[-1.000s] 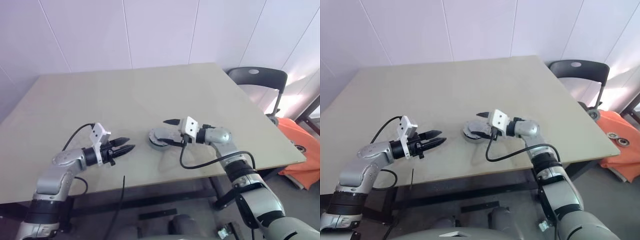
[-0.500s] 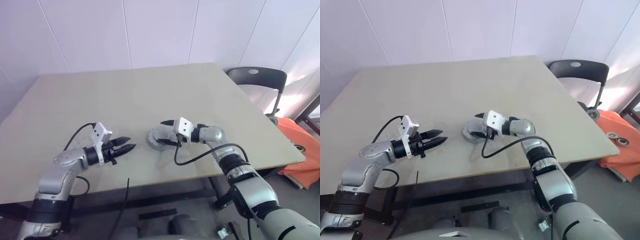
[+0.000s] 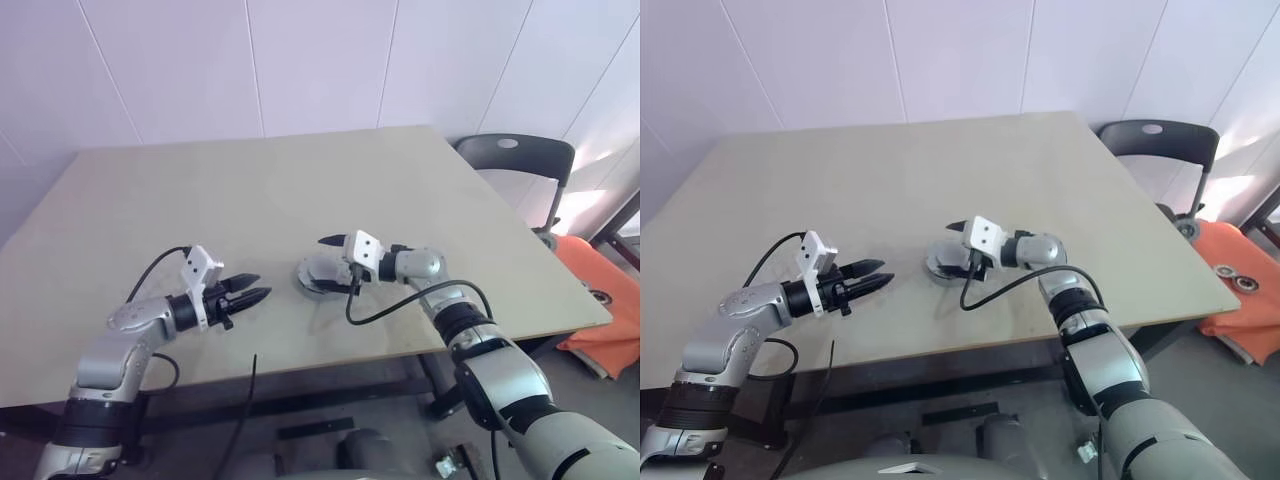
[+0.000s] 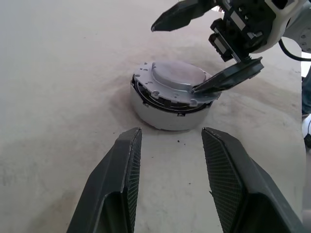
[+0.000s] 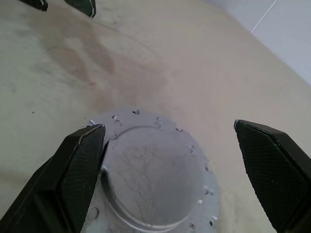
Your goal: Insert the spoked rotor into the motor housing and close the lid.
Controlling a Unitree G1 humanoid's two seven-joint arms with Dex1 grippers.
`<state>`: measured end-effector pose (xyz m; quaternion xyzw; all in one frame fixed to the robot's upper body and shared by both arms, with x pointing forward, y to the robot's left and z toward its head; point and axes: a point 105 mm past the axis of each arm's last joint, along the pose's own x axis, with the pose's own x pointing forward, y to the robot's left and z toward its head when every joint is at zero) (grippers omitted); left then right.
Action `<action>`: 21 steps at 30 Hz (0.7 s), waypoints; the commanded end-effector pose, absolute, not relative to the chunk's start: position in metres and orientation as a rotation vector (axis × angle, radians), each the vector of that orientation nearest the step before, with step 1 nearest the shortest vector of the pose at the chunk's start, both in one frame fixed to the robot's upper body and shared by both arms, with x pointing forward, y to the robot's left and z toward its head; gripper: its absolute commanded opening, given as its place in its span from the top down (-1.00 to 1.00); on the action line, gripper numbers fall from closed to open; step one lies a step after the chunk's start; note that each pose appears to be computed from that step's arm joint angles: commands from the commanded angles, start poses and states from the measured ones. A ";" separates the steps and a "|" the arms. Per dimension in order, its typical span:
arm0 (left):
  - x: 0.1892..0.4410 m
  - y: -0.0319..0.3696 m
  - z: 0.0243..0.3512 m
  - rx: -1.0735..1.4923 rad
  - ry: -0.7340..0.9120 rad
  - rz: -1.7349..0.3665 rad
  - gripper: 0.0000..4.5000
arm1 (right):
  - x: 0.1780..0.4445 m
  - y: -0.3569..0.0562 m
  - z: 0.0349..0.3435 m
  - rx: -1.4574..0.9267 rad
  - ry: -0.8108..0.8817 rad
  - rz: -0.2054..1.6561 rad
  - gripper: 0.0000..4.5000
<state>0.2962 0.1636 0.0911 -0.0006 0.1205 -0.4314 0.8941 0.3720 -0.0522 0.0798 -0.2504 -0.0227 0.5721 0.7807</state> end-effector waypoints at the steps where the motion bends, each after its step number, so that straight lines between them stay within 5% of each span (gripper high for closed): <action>1: 0.297 0.161 0.104 0.019 0.196 -0.904 0.06 | 0.374 -0.050 0.083 -0.545 -0.037 1.255 -0.98; 21: 0.298 0.160 0.107 0.028 0.191 -0.909 0.06 | 0.374 -0.046 0.061 -0.414 0.119 1.253 -0.98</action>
